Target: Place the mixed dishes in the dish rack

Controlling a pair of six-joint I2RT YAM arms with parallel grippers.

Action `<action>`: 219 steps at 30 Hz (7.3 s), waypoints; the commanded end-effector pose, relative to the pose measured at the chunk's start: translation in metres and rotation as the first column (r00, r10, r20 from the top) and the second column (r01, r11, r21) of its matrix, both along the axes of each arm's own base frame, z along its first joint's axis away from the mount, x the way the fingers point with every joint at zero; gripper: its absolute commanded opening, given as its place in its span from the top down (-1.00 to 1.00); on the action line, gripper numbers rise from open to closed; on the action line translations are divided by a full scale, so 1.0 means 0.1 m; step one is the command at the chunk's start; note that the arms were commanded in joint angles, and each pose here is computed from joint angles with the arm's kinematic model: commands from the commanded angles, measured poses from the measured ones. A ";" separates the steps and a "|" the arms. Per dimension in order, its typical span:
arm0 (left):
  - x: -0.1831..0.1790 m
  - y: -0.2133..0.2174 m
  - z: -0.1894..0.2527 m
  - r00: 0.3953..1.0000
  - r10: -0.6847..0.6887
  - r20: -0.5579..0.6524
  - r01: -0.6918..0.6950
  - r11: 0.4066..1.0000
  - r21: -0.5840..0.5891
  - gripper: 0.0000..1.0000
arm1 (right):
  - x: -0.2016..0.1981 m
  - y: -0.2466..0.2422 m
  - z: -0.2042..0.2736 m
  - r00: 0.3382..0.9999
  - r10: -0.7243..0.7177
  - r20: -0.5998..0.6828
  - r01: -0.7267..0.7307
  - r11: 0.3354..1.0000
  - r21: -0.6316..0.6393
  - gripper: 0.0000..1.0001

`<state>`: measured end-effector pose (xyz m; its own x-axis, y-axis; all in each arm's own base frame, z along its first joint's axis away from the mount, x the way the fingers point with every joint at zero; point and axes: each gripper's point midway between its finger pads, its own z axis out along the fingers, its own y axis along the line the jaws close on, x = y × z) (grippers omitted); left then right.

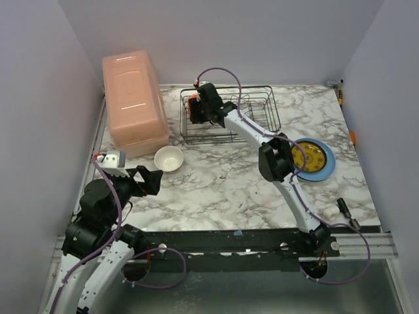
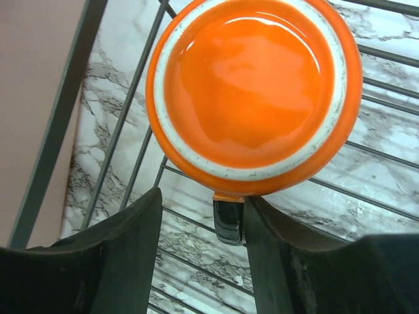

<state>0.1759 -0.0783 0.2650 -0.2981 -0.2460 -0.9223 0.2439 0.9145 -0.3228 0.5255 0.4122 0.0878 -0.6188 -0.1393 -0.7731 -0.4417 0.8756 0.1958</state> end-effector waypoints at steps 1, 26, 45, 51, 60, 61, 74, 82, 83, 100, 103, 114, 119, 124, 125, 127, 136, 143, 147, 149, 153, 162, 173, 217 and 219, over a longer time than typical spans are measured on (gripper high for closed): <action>0.04 0.04 -0.01 1.000 0.025 0.009 -0.025 1.000 0.012 -0.97 | 0.01 0.26 0.19 0.999 0.049 0.022 -0.051 0.992 0.114 -0.12; 0.13 -0.02 -0.10 0.999 0.001 -0.037 0.000 1.000 0.026 -0.97 | -0.44 -0.40 0.90 0.997 -0.077 -0.020 0.077 0.997 -0.006 -0.92; 0.45 -0.17 -0.78 0.928 0.077 -0.365 -0.078 0.997 0.012 -0.97 | -2.66 -1.55 0.64 0.975 -0.082 -0.205 0.130 0.963 0.238 -0.93; 0.61 -0.18 -1.17 0.810 0.234 -0.537 -0.365 0.919 -0.149 -0.97 | -2.91 -1.82 0.72 0.971 -0.139 -0.195 0.191 0.941 0.279 -0.94; 0.90 -0.14 -1.55 0.611 0.197 -0.767 -0.581 0.769 -0.265 -0.96 | -3.18 -1.99 0.79 0.962 -0.162 -0.220 0.237 0.894 0.379 -0.94; 0.93 -0.16 -1.60 0.597 0.163 -0.786 -0.589 0.754 -0.291 -0.92 | -3.19 -2.01 0.78 0.961 -0.166 -0.220 0.241 0.893 0.379 -0.94; 1.14 -0.07 -2.14 0.581 0.180 -0.794 -0.685 0.634 -0.358 -0.31 | -3.21 -2.02 0.62 0.952 -0.181 -0.245 0.266 0.888 0.375 -0.94; 1.19 0.02 -2.21 0.616 0.247 -0.748 -0.675 0.655 -0.340 0.01 | -3.17 -1.95 0.53 0.944 -0.182 -0.275 0.282 0.877 0.388 -0.93; 1.19 0.02 -2.20 0.618 0.250 -0.745 -0.672 0.659 -0.337 0.02 | -3.17 -1.94 0.50 0.941 -0.184 -0.284 0.287 0.879 0.380 -0.93; 0.90 -0.38 -1.91 0.741 0.019 -0.671 -0.380 0.837 -0.395 0.95 | -3.09 -1.84 0.27 0.920 -0.190 -0.342 0.308 0.892 0.332 -0.92; 0.84 -0.56 -1.69 0.777 -0.084 -0.623 -0.270 0.851 -0.451 1.00 | -3.11 -1.76 0.32 0.925 -0.145 -0.352 0.276 0.893 0.356 -0.92; 0.67 -1.58 -0.67 0.638 -0.676 -0.369 0.274 0.647 -0.711 1.00 | -3.38 -1.08 1.12 0.942 0.310 -0.130 -0.118 0.667 0.736 -0.91; 0.47 -1.78 -0.70 0.584 -0.731 -0.353 0.311 0.603 -0.734 1.00 | -3.34 -0.99 1.29 0.949 0.300 -0.094 -0.124 0.631 0.766 -0.93; 0.40 -1.82 -0.84 0.576 -0.730 -0.368 0.280 0.599 -0.751 1.00 | -3.36 -0.97 1.39 0.955 0.289 -0.065 -0.133 0.614 0.778 -0.97; 0.39 -1.83 -0.85 0.572 -0.732 -0.369 0.280 0.598 -0.752 1.00 | -3.36 -0.96 1.40 0.958 0.281 -0.059 -0.134 0.617 0.776 -0.99; 0.36 -1.86 -0.87 0.564 -0.737 -0.371 0.287 0.597 -0.749 1.00 | -3.35 -0.96 1.38 0.967 0.247 -0.058 -0.118 0.639 0.760 -1.00; 0.40 -1.79 -1.01 0.612 -0.647 -0.455 0.262 0.709 -0.655 1.00 | -3.22 -0.98 1.23 0.988 0.096 -0.124 0.008 0.756 0.655 -0.90; 0.47 -1.66 -1.06 0.690 -0.534 -0.489 0.240 0.806 -0.541 1.00 | -3.26 -0.96 1.14 0.984 0.103 -0.147 0.022 0.745 0.667 -0.52; 0.47 -1.62 -1.05 0.696 -0.505 -0.511 0.216 0.825 -0.522 1.00 | -3.29 -0.92 1.18 0.981 0.126 -0.146 0.012 0.719 0.695 -0.22; 0.47 -1.60 -1.07 0.697 -0.485 -0.527 0.200 0.838 -0.508 1.00 | -3.30 -0.91 1.19 0.981 0.137 -0.139 0.003 0.700 0.715 -0.17; 0.47 -1.61 -1.01 0.694 -0.496 -0.522 0.210 0.833 -0.512 1.00 | -3.31 -0.84 1.23 0.977 0.169 -0.131 -0.019 0.681 0.732 0.20; 0.43 -1.50 -0.93 0.739 -0.465 -0.488 0.225 0.853 -0.472 0.08 | -3.34 -0.77 1.20 0.964 0.194 -0.182 0.024 0.616 0.787 0.99; 0.24 -0.98 -0.74 0.859 -0.302 -0.414 0.211 0.945 -0.250 -0.93 | -3.13 -0.83 1.09 0.968 0.074 -0.238 0.127 0.675 0.727 0.99; -0.08 -0.36 -0.13 0.972 -0.225 -0.060 0.228 0.972 0.049 -0.97 | -0.37 -1.14 0.75 0.955 -0.247 0.165 0.288 0.907 -0.308 0.99; -0.08 -0.36 -0.15 0.973 -0.226 -0.047 0.228 0.973 0.040 -0.97 | -0.36 -1.15 0.68 0.952 -0.237 0.196 0.296 0.877 -0.379 0.99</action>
<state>0.1652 -0.1243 0.2574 -0.4133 -0.1616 -0.8961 0.4492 0.8198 -0.3550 0.4801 0.3068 0.1490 -0.6139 -0.1805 -0.7684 -0.2109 0.9756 -0.0607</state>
